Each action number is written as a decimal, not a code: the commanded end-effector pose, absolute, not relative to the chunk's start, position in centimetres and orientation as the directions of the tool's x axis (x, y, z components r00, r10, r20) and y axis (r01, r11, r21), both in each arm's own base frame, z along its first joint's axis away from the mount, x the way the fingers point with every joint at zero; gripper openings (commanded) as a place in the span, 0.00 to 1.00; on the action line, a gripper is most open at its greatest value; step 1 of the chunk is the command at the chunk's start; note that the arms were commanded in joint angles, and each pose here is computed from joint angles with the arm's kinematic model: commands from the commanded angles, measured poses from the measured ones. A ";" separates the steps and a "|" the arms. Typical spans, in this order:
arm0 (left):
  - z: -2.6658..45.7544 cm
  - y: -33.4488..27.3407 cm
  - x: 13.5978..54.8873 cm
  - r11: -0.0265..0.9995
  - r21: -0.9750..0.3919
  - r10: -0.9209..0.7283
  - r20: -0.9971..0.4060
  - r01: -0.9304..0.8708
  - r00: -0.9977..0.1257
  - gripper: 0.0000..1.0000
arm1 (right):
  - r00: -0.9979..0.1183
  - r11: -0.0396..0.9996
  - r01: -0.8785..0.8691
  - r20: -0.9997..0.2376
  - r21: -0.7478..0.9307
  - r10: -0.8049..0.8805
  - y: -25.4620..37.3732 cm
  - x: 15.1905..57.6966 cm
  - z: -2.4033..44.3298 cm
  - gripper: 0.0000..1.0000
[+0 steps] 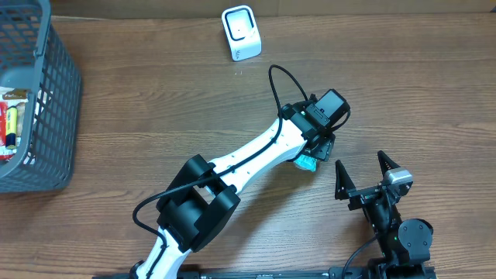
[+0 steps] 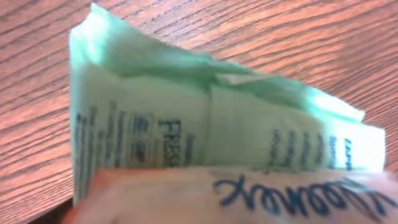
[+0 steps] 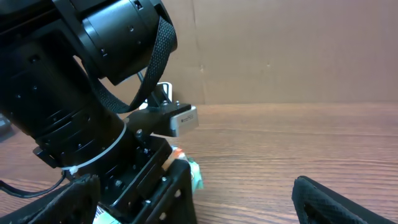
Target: Scan the item barcode
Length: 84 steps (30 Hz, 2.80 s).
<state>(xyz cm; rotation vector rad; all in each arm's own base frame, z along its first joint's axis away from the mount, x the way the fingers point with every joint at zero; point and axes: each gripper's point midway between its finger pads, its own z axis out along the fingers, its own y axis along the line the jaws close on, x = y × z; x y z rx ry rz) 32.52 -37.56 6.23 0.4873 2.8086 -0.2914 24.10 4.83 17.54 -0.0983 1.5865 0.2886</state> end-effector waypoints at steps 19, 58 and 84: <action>18.7 -36.5 33.0 0.881 -0.166 0.297 -0.536 0.444 -0.791 1.00 | -0.037 0.967 -0.229 -0.993 0.116 0.111 4.6 24.2 17.3 1.00; 16.8 -32.2 35.2 0.903 -0.090 0.331 -0.477 0.419 -0.814 0.29 | -0.036 0.967 -0.229 -0.993 0.116 0.111 4.6 24.2 17.3 1.00; 3.5 -21.3 31.6 0.985 0.052 0.169 -0.192 0.162 -0.967 0.41 | -0.036 0.967 -0.229 -0.993 0.116 0.111 4.6 24.2 17.3 1.00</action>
